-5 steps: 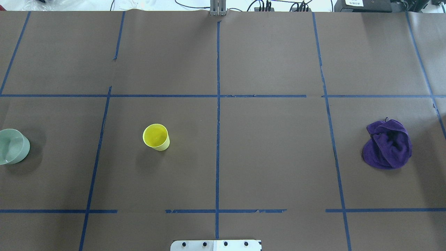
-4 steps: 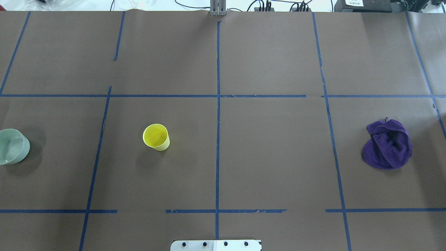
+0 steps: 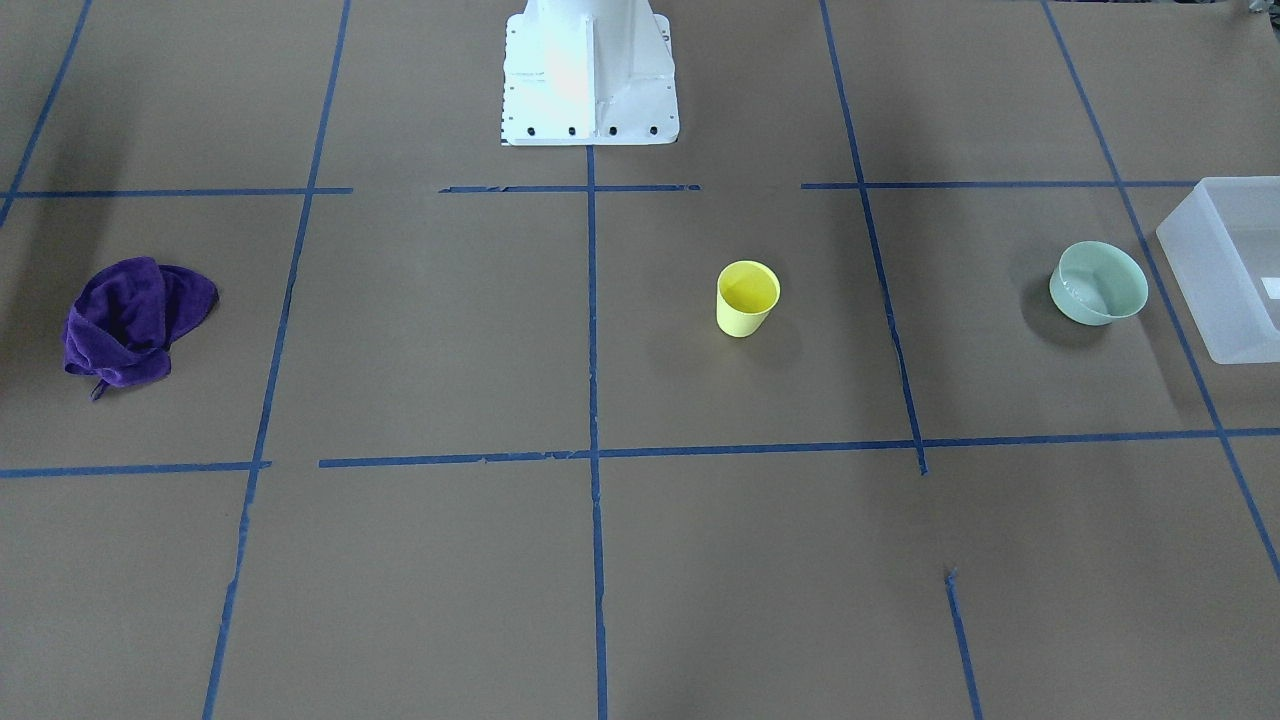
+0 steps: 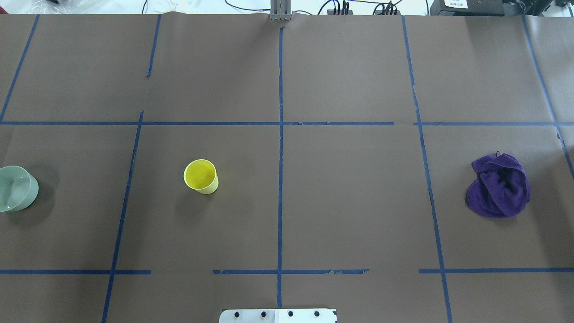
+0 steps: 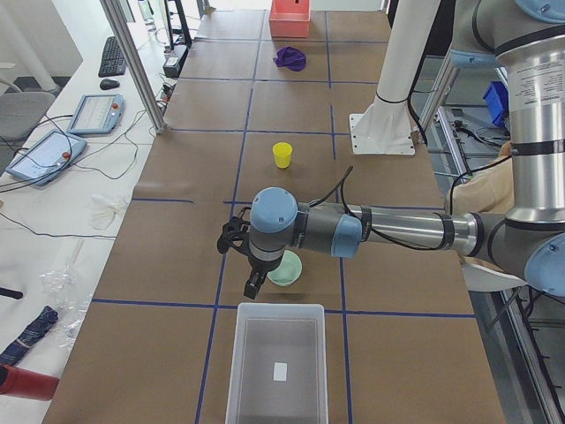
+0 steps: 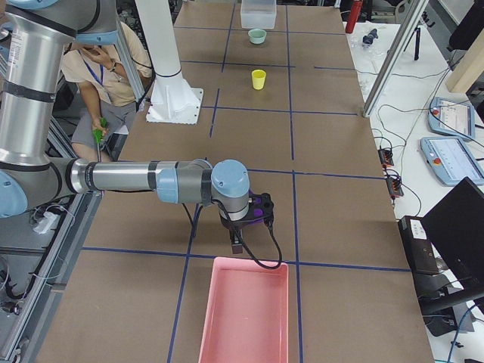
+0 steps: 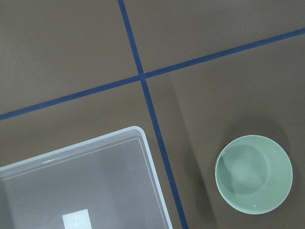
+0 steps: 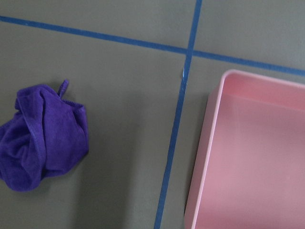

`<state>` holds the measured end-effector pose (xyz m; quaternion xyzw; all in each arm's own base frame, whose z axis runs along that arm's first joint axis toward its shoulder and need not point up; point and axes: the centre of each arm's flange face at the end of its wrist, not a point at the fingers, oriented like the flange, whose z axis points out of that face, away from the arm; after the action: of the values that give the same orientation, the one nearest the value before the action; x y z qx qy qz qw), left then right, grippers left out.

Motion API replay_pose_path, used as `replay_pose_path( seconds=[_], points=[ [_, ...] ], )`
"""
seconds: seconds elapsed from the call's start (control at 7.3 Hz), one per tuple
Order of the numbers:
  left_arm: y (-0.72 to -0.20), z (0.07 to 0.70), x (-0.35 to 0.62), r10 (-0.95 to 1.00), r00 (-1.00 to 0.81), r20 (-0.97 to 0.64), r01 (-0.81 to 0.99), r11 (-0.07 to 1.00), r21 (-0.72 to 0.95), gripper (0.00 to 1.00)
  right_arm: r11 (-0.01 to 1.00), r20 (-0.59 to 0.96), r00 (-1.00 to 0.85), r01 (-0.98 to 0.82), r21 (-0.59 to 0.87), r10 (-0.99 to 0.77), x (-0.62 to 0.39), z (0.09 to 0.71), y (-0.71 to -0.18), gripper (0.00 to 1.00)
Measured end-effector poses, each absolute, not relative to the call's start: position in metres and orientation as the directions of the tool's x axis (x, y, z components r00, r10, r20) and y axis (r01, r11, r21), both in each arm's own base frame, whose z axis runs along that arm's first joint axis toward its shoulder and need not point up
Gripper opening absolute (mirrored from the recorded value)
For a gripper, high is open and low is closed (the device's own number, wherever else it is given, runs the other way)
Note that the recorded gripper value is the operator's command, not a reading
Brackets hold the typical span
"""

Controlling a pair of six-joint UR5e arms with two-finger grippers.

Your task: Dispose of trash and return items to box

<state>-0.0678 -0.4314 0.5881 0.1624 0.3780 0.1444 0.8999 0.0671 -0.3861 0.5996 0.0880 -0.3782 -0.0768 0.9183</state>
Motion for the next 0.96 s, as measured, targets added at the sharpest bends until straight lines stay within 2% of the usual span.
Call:
replay_pose_path(
  seconds=[0.27, 0.55, 0.68, 0.96],
  points=[
    [-0.464, 0.548, -0.056, 0.537, 0.661, -0.525, -0.154, 0.781, 0.605, 1.0, 0.924, 0.635, 0.704, 0.076, 0.375, -0.316, 0.067, 0.58, -0.398, 1.0],
    [-0.488, 0.509, -0.043, 0.625, 0.653, -0.428, -0.132, 0.65, 0.748, 1.0, 0.911, 0.634, 0.701, 0.055, 0.408, -0.327, 0.066, 0.571, -0.405, 1.0],
    [-0.494, 0.489, -0.025, 0.591, 0.643, -0.486, -0.044, 0.663, 0.747, 1.0, 0.921, 0.652, 0.699, 0.024, 0.388, -0.293, 0.065, 0.569, -0.408, 1.0],
    [-0.491, 0.447, 0.06, 0.447, 0.566, -0.693, 0.194, 0.745, 0.638, 1.0, 0.93, 0.669, 0.698, -0.009, 0.366, -0.257, 0.065, 0.566, -0.412, 1.0]
  ],
)
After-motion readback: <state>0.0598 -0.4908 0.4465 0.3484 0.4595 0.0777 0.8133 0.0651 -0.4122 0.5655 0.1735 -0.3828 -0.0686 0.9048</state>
